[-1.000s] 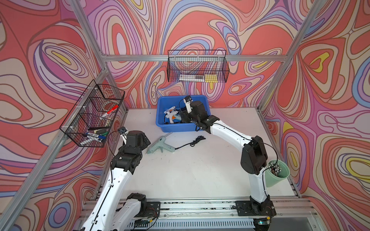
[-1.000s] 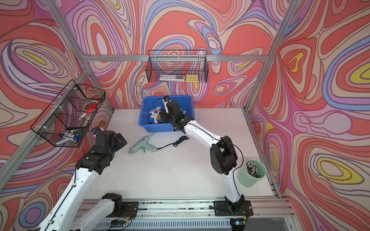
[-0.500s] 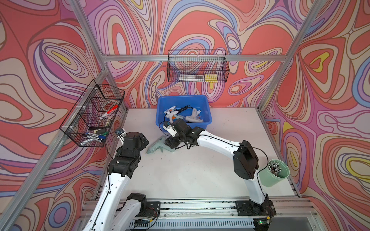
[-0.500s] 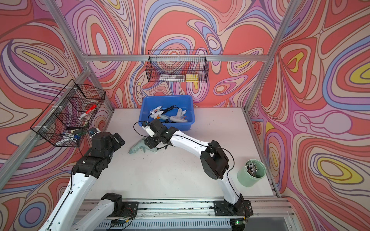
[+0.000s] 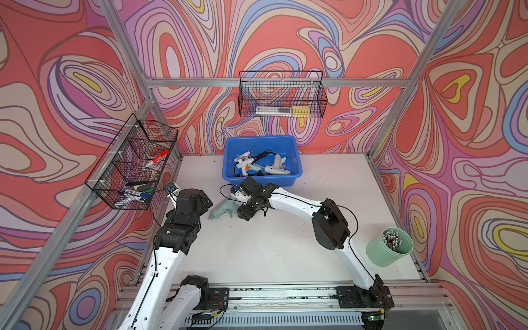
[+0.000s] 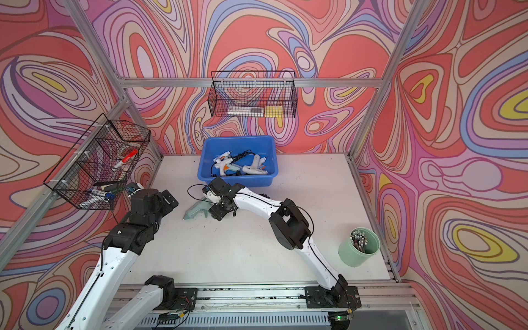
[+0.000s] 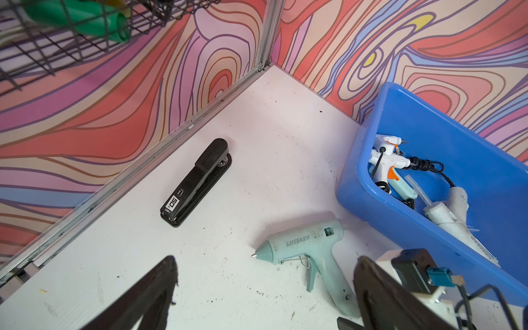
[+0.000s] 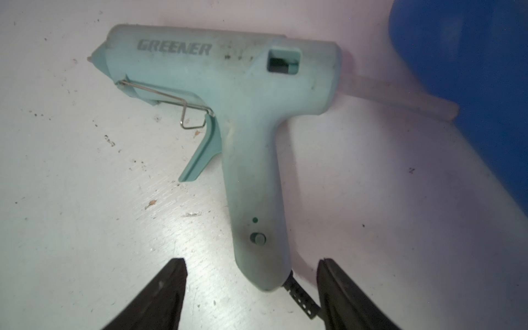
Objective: Put the hot melt glue gun into the storage box
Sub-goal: Pick up the hot melt adhesive gun from the center of the board, then place the hot melt adhesive gun in the storage box.
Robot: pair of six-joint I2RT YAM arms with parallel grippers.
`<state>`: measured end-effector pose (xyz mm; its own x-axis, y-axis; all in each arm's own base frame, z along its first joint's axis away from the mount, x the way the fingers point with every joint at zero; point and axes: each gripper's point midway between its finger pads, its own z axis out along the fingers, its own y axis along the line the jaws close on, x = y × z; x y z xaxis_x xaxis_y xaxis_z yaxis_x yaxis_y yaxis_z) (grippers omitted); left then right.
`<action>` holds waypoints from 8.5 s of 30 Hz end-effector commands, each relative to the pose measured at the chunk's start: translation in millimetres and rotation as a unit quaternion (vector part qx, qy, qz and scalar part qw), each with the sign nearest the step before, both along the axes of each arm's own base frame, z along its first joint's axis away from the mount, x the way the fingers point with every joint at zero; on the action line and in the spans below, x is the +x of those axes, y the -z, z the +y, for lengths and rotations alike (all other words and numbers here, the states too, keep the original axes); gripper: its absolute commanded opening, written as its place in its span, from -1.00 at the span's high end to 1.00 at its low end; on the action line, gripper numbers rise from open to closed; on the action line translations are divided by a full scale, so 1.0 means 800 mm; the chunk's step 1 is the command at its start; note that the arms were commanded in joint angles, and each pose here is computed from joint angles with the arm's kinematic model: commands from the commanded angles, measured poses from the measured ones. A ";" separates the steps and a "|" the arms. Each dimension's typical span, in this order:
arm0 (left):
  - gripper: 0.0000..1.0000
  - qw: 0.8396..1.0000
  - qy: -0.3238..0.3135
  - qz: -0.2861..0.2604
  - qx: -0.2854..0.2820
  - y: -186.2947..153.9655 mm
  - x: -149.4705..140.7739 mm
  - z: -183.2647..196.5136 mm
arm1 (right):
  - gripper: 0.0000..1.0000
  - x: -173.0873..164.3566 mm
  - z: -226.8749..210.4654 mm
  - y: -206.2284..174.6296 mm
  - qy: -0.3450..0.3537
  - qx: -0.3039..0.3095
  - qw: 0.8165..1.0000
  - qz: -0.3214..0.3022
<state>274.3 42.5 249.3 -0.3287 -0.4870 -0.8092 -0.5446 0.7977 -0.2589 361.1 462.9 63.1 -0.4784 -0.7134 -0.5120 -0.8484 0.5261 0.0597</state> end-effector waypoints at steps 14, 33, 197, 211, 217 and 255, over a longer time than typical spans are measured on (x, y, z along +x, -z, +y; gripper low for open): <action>-0.99 1.000 -0.010 0.005 0.010 0.000 -0.005 0.007 | -0.35 0.014 0.012 0.046 -0.015 -0.030 0.999 0.001; -0.98 1.000 -0.011 0.002 0.013 -0.007 -0.004 0.008 | 0.33 0.002 0.016 0.062 -0.030 -0.048 0.998 0.003; -0.98 0.880 0.467 -0.083 0.020 -0.015 0.066 -0.244 | -0.48 0.326 -0.197 -0.080 0.289 0.083 0.938 -0.170; -0.98 0.878 0.468 -0.093 0.019 -0.024 0.066 -0.245 | -0.77 0.286 -0.239 -0.196 0.333 0.085 0.915 -0.212; -0.98 0.880 0.466 -0.095 0.022 -0.025 0.066 -0.243 | -0.78 0.228 -0.262 -0.212 0.355 0.128 0.905 -0.196; -0.98 0.887 0.449 -0.100 0.041 -0.033 0.059 -0.230 | 1.00 0.134 -0.245 -0.141 0.310 0.100 0.938 -0.122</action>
